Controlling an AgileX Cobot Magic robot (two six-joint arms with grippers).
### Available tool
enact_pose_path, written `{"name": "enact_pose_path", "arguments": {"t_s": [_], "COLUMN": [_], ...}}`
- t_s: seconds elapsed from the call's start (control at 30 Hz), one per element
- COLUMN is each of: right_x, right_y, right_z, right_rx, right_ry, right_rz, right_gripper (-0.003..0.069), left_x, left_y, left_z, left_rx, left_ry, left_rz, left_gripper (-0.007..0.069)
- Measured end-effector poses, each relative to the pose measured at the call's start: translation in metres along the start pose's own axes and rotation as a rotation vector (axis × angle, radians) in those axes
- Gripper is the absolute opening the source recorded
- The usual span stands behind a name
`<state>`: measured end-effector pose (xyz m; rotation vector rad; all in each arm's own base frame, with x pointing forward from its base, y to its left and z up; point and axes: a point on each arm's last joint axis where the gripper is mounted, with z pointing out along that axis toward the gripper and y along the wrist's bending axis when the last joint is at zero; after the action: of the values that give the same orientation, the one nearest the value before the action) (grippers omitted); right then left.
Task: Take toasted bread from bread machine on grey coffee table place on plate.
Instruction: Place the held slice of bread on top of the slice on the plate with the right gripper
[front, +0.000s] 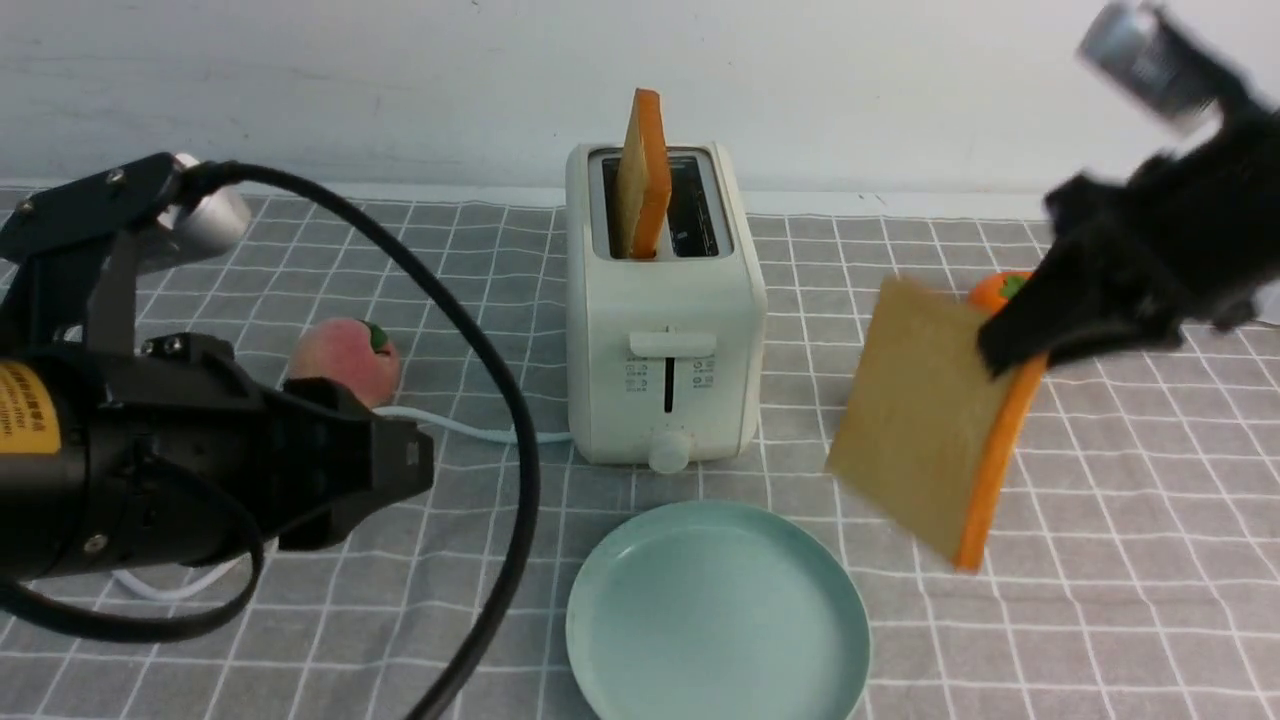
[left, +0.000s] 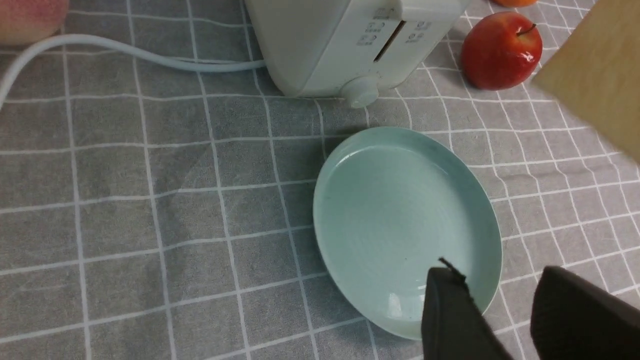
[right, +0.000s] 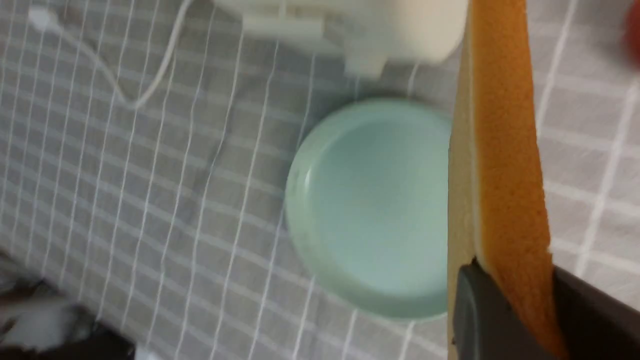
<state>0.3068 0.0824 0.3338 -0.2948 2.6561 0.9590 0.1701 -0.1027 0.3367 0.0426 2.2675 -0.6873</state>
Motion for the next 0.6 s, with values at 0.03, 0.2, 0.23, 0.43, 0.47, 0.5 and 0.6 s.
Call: {"name": "enact_pose_path", "arguments": {"t_s": [0.03, 0.2, 0.23, 0.43, 0.47, 0.5, 0.6], "right_x": [0.007, 0.047, 0.052, 0.049, 0.047, 0.047, 0.046], "right_y": [0.001, 0.022, 0.026, 0.019, 0.015, 0.015, 0.011], "right_z": [0.010, 0.073, 0.088, 0.119, 0.124, 0.124, 0.124], "right_rx": [-0.025, -0.248, -0.285, -0.269, -0.253, -0.252, -0.241], "right_ry": [0.032, 0.130, 0.095, -0.030, -0.046, -0.049, -0.057], "right_rz": [0.006, -0.003, -0.002, 0.089, 0.111, 0.113, 0.117], "right_gripper": [0.0117, 0.0117, 0.0117, 0.0125, 0.0148, 0.0156, 0.0286], "left_x": [0.000, -0.002, -0.002, -0.002, -0.002, -0.002, -0.001], "left_y": [0.000, -0.001, -0.001, -0.002, -0.002, -0.002, -0.001], "left_z": [0.000, 0.001, 0.001, 0.001, 0.001, 0.001, 0.001], "left_rx": [0.000, 0.011, 0.013, 0.017, 0.018, 0.018, 0.016], "left_ry": [-0.001, -0.017, -0.018, -0.019, -0.019, -0.019, -0.011], "left_rz": [0.000, -0.010, -0.011, -0.021, -0.022, -0.022, -0.023], "left_gripper": [0.0238, 0.0238, 0.0238, 0.0238, 0.0238, 0.0238, 0.0238]}}
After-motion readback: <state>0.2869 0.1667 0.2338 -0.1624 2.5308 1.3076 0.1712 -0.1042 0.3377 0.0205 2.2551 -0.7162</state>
